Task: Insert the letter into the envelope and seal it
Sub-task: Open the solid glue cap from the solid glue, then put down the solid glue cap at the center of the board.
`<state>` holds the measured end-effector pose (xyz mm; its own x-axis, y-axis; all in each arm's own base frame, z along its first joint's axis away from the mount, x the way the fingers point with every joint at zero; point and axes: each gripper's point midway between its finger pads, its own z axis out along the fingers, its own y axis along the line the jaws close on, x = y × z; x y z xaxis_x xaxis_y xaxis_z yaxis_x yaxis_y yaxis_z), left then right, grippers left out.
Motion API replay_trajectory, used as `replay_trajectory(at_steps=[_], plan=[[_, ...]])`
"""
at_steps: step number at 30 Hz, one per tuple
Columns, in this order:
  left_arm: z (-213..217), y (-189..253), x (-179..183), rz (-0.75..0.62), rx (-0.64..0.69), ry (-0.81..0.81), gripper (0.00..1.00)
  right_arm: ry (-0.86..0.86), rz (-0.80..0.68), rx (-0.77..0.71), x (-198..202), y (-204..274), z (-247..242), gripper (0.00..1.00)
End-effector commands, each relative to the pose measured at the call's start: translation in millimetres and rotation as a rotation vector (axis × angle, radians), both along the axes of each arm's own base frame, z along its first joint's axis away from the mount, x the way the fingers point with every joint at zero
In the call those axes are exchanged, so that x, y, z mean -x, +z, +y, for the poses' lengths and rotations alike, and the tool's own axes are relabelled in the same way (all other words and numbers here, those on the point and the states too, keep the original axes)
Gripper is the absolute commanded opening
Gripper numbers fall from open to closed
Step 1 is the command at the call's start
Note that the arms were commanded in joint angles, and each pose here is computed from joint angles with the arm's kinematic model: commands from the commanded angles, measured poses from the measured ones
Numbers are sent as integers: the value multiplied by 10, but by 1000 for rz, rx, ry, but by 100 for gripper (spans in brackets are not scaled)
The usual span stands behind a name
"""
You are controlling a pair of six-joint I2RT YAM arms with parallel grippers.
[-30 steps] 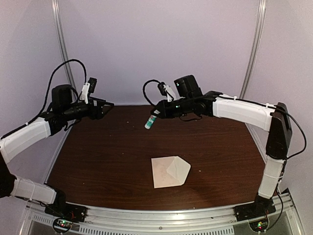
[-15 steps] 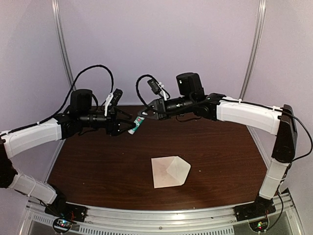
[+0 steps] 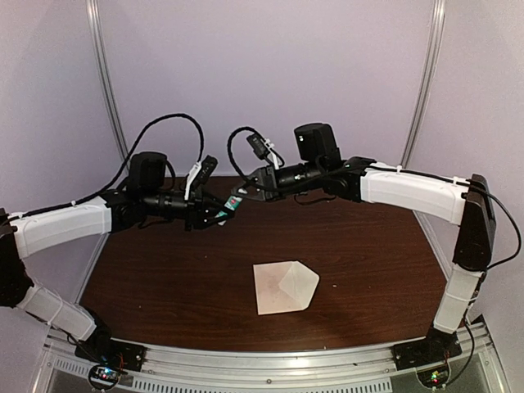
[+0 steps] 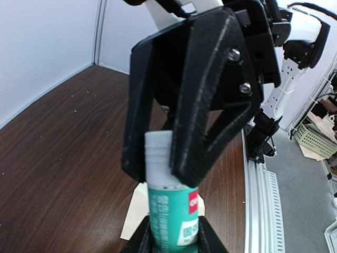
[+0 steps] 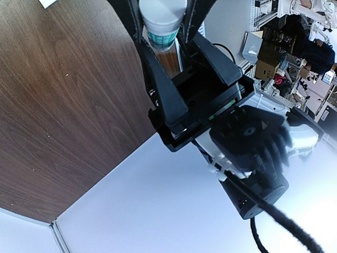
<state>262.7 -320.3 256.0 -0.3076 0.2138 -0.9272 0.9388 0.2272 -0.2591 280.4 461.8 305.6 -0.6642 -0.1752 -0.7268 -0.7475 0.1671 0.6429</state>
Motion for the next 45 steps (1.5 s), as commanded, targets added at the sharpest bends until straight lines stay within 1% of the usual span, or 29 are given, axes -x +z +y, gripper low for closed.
replay_trajectory(at_steps=[1,4,8,16,18,31,34,36,38,39,41,45], plan=[[-39,58,-77,-24,5,6,20,9,-21,-18,35,72,47,16],[-42,32,-102,-16,-4,16,9,-34,-28,8,-44,26,5,15],[-49,-2,-133,-12,-15,22,3,-45,-32,-24,-99,107,-71,15],[-50,-24,-170,-16,-23,36,0,-132,-39,-65,-344,276,-417,14],[-40,-91,-165,8,-44,39,0,-145,-47,-66,-365,308,-482,14],[-46,-152,-208,22,-57,53,0,-196,-77,-51,-437,383,-706,14],[-19,-108,-245,15,-53,84,0,-260,-78,-3,-553,262,-845,13],[50,-24,-301,3,-23,119,0,-319,-81,44,-652,147,-987,15],[192,116,-403,-19,28,172,0,-415,-97,150,-790,-51,-1167,15],[307,182,-473,-26,50,211,0,-451,-110,210,-834,-169,-1248,15],[566,310,-617,-43,86,300,0,-532,-92,319,-923,-448,-1455,15],[1121,458,-915,-72,112,519,1,-686,-29,474,-1052,-999,-1921,15]])
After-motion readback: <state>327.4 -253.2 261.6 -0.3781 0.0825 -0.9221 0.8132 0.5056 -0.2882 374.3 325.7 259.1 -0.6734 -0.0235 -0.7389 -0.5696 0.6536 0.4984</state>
